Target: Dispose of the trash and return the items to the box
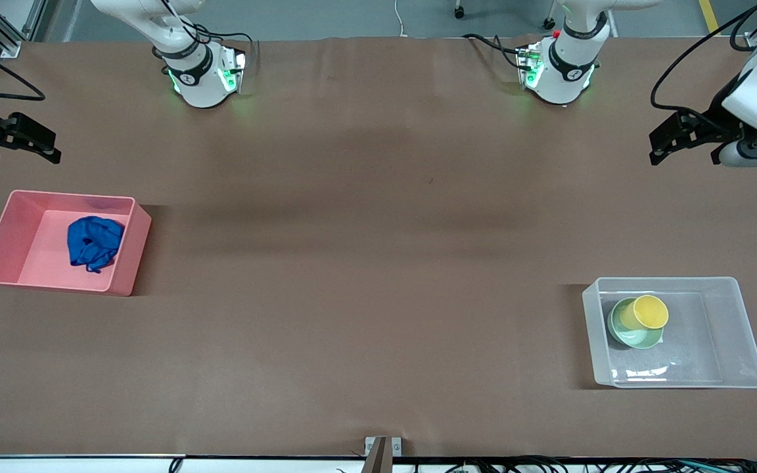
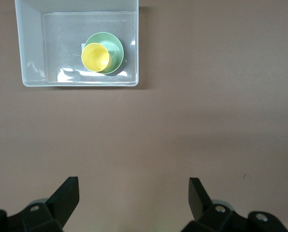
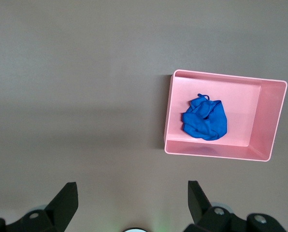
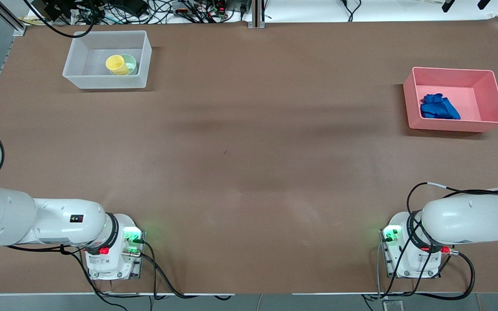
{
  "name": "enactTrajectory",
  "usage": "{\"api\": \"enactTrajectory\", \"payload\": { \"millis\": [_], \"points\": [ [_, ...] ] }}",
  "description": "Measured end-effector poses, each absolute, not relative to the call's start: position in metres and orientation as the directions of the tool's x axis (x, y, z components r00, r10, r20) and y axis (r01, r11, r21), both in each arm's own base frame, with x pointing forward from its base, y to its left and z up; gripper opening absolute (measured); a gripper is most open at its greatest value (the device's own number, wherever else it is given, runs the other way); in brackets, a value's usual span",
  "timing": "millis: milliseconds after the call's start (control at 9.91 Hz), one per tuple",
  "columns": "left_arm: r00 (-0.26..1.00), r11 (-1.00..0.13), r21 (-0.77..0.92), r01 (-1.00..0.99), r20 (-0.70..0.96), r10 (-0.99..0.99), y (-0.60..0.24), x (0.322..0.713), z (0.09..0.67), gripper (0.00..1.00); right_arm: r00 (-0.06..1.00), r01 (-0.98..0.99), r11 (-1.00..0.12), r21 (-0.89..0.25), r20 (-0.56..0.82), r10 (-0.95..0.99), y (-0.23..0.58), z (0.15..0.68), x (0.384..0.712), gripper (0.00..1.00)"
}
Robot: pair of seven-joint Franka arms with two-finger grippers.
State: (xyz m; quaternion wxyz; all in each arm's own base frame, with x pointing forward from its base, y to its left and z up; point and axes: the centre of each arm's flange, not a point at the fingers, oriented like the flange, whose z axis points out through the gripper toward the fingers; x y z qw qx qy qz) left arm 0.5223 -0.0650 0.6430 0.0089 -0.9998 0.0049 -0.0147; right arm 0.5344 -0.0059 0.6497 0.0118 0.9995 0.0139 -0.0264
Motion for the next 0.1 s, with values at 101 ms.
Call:
{"api": "enactTrajectory", "payload": {
  "millis": [101],
  "points": [
    [0.999,-1.0,-0.018,-0.006,0.034,-0.006,-0.0632,0.521,0.6456,1.0,0.999,0.028,-0.999,0.023,-0.046,0.027,-0.0059,0.6502,0.5352,1.0]
  ]
}}
